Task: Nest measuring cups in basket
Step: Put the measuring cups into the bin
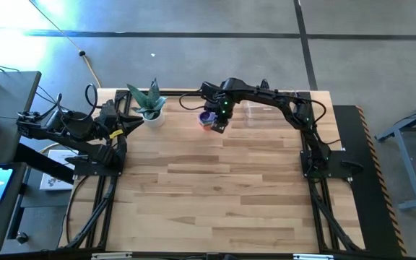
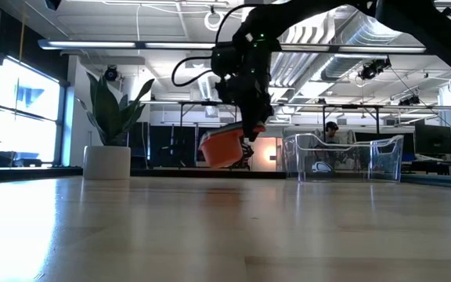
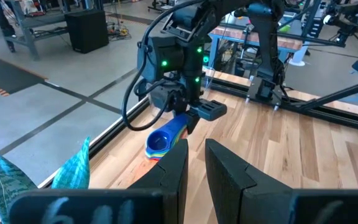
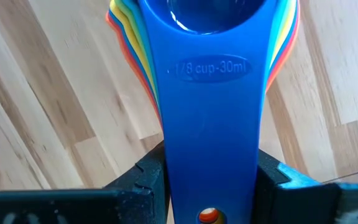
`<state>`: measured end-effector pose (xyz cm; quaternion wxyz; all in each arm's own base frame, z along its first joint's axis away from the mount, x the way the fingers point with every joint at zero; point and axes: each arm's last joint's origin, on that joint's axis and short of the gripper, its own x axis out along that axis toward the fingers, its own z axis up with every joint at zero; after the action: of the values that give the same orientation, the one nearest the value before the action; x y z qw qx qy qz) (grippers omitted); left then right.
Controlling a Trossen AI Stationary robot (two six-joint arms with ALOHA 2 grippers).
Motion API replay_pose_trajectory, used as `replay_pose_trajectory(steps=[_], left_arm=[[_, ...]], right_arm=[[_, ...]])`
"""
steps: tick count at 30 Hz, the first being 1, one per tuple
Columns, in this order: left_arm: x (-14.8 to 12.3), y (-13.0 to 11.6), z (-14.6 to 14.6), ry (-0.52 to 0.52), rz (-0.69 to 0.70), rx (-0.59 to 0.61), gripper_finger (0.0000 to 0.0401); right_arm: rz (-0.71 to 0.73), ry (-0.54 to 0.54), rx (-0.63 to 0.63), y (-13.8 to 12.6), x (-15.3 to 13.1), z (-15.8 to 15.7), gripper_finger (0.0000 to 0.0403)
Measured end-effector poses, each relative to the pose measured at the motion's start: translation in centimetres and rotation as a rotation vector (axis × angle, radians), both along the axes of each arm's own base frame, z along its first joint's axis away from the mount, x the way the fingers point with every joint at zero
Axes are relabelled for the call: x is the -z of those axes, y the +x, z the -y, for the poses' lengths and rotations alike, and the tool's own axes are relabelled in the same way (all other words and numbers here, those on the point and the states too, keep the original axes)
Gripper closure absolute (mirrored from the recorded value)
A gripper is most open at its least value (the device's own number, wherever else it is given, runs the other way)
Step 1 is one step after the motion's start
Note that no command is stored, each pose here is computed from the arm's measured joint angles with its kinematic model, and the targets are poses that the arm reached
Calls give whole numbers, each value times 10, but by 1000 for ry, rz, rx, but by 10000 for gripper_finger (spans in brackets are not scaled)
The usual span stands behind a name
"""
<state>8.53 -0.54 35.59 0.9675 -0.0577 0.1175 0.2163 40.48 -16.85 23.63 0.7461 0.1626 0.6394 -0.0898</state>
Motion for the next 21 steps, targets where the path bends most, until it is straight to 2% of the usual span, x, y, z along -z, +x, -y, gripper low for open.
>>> replay_pose_trajectory(steps=[12, 17, 21], left_arm=[[0, 0, 0, 0, 0, 0, 355], [0, 0, 0, 0, 0, 0, 355], [0, 0, 0, 0, 0, 0, 355]], right_arm=[[23, -32, 0, -9, -17, -5, 279], [106, -13, 85, -41, -4, -16, 279], [197, -53, 179, -77, -12, -29, 279]])
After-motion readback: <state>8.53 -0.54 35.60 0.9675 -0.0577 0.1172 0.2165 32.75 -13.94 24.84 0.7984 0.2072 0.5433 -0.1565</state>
